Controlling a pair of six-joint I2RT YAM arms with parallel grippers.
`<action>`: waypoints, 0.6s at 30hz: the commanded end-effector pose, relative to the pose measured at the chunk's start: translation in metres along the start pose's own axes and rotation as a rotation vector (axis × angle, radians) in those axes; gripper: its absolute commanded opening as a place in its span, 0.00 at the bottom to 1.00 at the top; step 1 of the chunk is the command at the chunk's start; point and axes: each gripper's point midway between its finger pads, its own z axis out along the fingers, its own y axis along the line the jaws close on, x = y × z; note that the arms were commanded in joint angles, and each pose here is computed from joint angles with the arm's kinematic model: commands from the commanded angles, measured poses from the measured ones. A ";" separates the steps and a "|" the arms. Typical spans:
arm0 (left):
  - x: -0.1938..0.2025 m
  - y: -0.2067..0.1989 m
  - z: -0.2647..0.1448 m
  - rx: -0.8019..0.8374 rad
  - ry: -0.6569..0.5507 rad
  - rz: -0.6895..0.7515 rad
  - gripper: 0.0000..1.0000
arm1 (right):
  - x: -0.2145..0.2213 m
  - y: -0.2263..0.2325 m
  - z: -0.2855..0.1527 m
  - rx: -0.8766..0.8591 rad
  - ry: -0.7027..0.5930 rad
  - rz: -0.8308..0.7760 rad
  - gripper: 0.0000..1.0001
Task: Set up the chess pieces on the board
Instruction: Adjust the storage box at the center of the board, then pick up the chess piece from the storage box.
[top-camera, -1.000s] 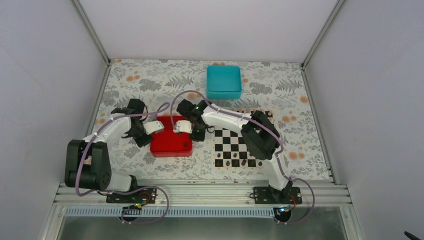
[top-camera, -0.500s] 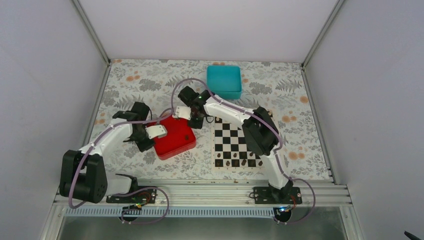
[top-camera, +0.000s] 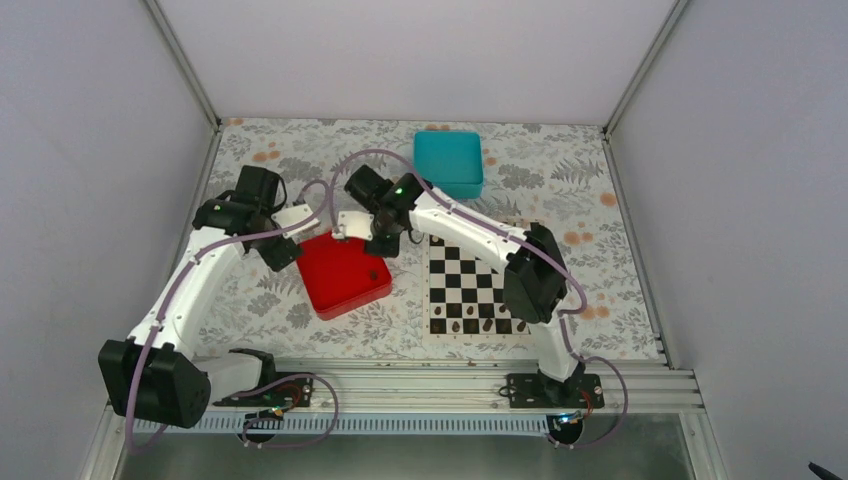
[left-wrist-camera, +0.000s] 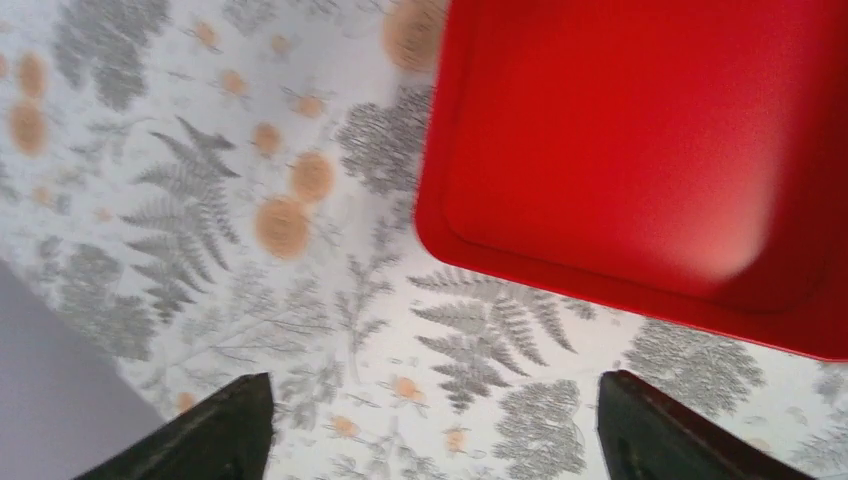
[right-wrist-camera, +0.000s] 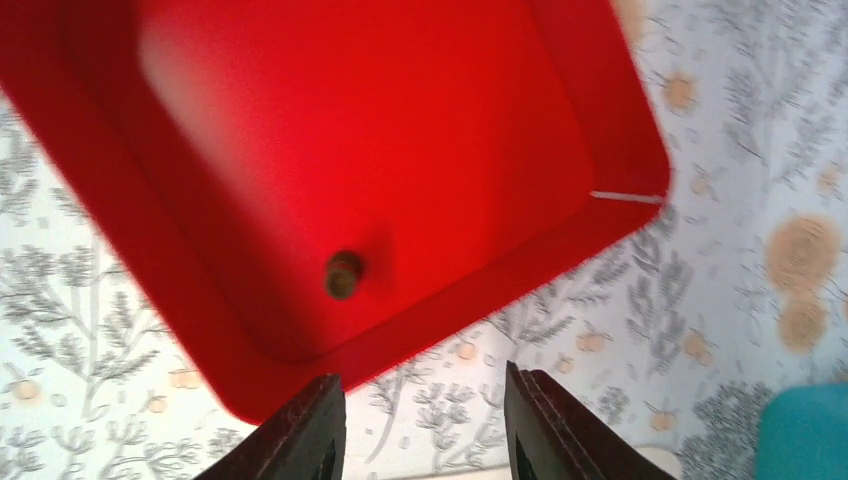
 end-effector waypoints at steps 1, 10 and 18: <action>-0.012 0.032 -0.008 -0.118 -0.023 -0.029 0.83 | -0.006 0.030 0.010 -0.068 0.036 -0.054 0.43; -0.042 0.075 -0.004 -0.249 -0.107 -0.148 1.00 | 0.001 0.042 0.043 -0.113 0.108 -0.067 0.48; -0.053 0.105 -0.020 -0.333 -0.180 -0.231 1.00 | 0.009 0.046 0.066 -0.143 0.150 -0.065 0.49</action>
